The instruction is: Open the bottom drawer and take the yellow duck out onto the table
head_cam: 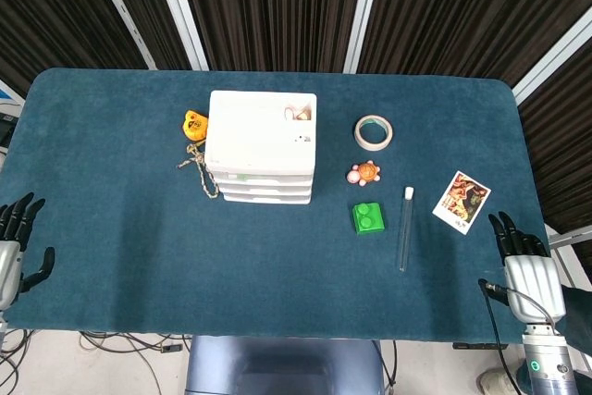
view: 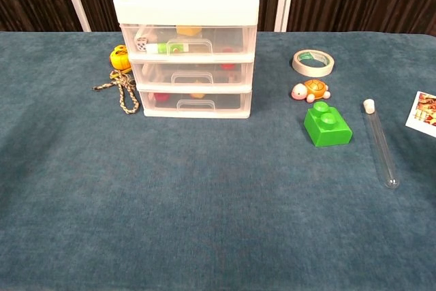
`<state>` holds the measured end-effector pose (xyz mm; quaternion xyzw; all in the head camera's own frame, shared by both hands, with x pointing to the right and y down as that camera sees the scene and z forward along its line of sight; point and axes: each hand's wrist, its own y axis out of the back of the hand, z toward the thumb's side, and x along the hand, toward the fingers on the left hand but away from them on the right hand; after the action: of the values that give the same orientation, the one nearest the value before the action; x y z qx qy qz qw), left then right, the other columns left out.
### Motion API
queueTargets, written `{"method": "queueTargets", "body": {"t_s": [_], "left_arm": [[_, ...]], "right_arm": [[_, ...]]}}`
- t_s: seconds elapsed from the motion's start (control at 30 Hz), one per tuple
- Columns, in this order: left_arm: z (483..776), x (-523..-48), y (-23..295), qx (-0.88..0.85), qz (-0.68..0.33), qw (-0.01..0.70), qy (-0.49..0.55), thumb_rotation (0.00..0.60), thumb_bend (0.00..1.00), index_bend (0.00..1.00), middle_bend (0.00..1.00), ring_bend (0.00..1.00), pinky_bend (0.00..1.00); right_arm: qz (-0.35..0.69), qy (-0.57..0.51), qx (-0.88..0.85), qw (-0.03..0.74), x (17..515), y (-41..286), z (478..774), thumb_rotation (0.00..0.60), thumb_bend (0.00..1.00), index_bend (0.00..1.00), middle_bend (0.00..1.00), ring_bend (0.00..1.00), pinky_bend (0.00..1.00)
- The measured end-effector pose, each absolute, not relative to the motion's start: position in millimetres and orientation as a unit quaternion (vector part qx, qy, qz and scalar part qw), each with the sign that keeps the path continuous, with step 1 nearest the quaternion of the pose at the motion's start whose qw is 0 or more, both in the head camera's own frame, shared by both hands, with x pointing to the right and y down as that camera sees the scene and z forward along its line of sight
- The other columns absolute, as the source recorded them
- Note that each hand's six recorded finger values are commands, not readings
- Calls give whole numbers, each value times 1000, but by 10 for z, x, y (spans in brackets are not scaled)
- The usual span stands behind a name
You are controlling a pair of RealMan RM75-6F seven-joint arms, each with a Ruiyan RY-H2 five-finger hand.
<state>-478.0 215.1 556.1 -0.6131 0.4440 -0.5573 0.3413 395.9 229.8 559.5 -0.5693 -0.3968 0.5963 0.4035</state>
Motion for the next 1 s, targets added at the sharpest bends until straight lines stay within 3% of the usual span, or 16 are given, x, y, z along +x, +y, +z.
{"method": "queueTargets", "body": {"t_s": [0.57,0.87,1.0], "left_arm": [[5562,-4775,2159,-612,-559,338,446,600,476,49,0,0,0],[5558,-4774,2166,-614,-557,332,451,600,477,49,0,0,0],[5558,-4775,2161,-615,-556,330,452,600,477,49,0,0,0]], "right_arm": [[585,-402,-593,381,3925,2316,5628,600,160,0,84,254,257],[525,-414,-685,290,3621,2321,5777,600,205,14,229,417,406],[498,-387,-727,272,3321,2214,5907,600,254,22,310,488,602]]}}
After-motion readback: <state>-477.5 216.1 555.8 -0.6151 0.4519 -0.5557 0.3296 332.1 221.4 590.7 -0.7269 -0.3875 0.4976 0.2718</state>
